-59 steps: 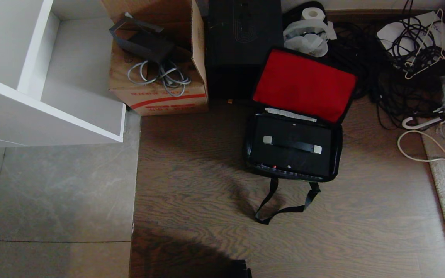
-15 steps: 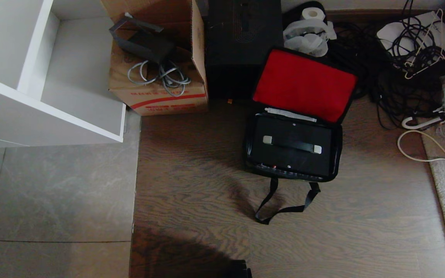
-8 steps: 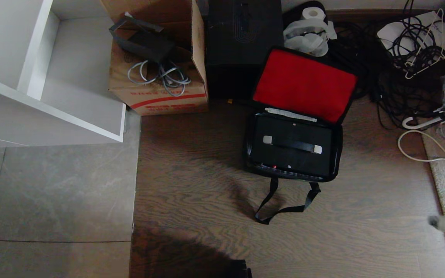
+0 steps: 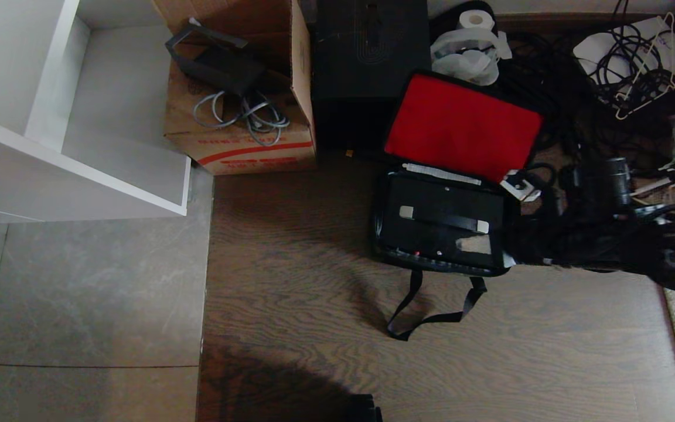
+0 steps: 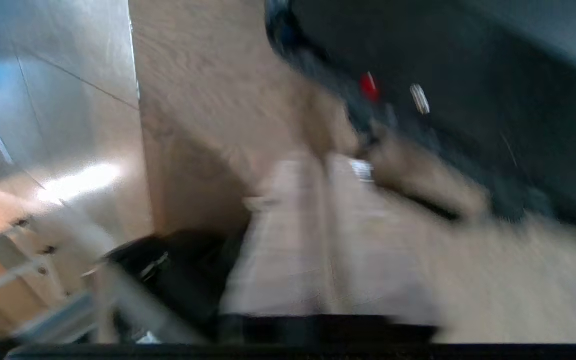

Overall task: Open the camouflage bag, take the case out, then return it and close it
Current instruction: Grip the handle

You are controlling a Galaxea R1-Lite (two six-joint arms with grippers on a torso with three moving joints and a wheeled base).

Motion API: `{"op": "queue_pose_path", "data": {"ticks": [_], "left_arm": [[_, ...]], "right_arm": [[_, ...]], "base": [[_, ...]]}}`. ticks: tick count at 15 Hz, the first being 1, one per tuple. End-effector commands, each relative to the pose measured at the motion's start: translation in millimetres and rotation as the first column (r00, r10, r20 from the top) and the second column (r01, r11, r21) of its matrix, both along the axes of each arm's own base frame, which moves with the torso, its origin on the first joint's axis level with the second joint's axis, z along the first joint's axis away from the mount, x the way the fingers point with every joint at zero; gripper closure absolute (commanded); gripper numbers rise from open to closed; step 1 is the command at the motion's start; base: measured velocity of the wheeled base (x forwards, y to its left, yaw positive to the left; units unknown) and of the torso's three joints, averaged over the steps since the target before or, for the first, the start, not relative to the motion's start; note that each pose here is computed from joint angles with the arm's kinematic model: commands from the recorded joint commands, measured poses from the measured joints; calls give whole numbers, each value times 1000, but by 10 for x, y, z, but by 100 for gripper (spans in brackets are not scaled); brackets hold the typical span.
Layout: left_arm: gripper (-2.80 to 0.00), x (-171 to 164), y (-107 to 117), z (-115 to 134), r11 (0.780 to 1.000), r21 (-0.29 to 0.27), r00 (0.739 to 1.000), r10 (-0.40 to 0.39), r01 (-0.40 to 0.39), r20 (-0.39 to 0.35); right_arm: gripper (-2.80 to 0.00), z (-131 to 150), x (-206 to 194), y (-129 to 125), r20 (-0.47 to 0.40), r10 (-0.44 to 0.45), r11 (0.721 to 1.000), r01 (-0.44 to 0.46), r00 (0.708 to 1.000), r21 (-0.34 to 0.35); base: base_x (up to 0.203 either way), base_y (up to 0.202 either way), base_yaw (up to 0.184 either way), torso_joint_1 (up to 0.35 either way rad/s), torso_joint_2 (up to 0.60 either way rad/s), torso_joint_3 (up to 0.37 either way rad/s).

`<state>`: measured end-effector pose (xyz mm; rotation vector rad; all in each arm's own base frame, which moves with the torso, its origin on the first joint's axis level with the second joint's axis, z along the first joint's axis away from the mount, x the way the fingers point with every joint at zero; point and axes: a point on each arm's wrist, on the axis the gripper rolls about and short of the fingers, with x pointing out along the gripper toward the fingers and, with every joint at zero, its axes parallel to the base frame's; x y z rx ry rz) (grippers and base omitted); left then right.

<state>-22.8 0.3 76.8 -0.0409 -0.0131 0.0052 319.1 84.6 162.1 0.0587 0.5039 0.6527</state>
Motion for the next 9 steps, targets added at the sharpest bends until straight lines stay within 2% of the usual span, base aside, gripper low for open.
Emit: {"op": "queue_pose_path", "data": {"ticks": [1,3,5,6,7,8,9], "left_arm": [[0,1,0,-3,1000,-1,1000,1,-1,-1],[0,0,0,1,1000,-1,1000,1,-1,1],[0,1,0,-3,1000,-1,1000,1,-1,-1],[0,1,0,-3,1000,-1,1000,1,-1,-1],[0,1,0,-2,1000,-1,1000,1,-1,0],[0,1,0,-3,1000,-1,1000,1,-1,-1],[0,1,0,-3,1000,-1,1000,1,-1,-1]], "right_arm": [[-280,-319,338,256,0,72,997,-72,997,-40],[-280,-213,359,299,40,134,985,-129,990,-113],[-280,-197,277,267,83,227,945,-199,970,-259],[-280,-282,215,243,72,251,923,-216,965,-320],[-280,-366,155,204,70,250,884,-198,966,-424],[-280,-378,174,188,88,198,856,-129,976,-501],[-280,-407,225,190,112,125,815,-38,986,-579]], "base": [[0,0,0,0,0,0],[0,0,0,0,0,0],[0,0,0,0,0,0],[0,0,0,0,0,0],[0,0,0,0,0,0],[0,0,0,0,0,0],[0,0,0,0,0,0]]}}
